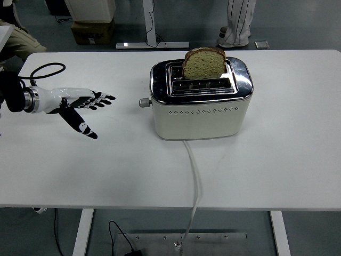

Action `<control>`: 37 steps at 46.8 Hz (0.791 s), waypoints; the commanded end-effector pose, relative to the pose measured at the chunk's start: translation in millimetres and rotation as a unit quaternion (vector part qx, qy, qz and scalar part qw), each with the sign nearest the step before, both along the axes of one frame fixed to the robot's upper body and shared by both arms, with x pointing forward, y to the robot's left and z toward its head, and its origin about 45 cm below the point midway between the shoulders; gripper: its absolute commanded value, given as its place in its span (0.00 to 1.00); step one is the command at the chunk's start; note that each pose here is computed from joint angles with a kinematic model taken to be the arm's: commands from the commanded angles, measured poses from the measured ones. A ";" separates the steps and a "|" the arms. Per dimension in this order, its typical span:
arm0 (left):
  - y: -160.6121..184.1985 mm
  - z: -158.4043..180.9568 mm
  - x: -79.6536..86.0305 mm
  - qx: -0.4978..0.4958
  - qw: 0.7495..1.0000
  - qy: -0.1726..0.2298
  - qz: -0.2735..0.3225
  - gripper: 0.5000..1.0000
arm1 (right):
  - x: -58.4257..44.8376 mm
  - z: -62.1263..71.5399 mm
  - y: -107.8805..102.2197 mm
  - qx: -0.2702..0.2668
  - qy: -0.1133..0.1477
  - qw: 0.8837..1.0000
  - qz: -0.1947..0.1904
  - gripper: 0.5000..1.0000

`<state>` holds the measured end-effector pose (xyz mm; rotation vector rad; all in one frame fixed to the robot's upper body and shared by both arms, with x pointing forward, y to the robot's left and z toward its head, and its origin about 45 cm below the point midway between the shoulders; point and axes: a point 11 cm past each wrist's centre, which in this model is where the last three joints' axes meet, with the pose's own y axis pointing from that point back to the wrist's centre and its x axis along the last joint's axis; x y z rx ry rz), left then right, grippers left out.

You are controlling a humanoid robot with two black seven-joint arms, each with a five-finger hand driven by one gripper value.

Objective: Press down toaster

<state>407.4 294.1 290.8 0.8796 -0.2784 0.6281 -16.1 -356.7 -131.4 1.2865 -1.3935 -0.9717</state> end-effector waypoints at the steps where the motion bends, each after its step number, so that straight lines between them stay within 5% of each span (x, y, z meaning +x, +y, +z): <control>1: -2.4 25.2 6.7 -0.017 1.000 -0.013 -0.001 1.00 | 1.0 0.0 0.4 0.001 -0.001 1.000 0.000 1.00; 21: -23.5 107.5 40.0 -0.161 0.984 -0.073 0.031 1.00 | 1.9 0.0 0.4 0.001 -0.002 1.000 0.000 1.00; 37: 30.6 125.9 66.3 -0.341 0.923 -0.114 0.139 1.00 | 2.8 -0.1 1.0 0.001 -0.002 1.000 0.003 1.00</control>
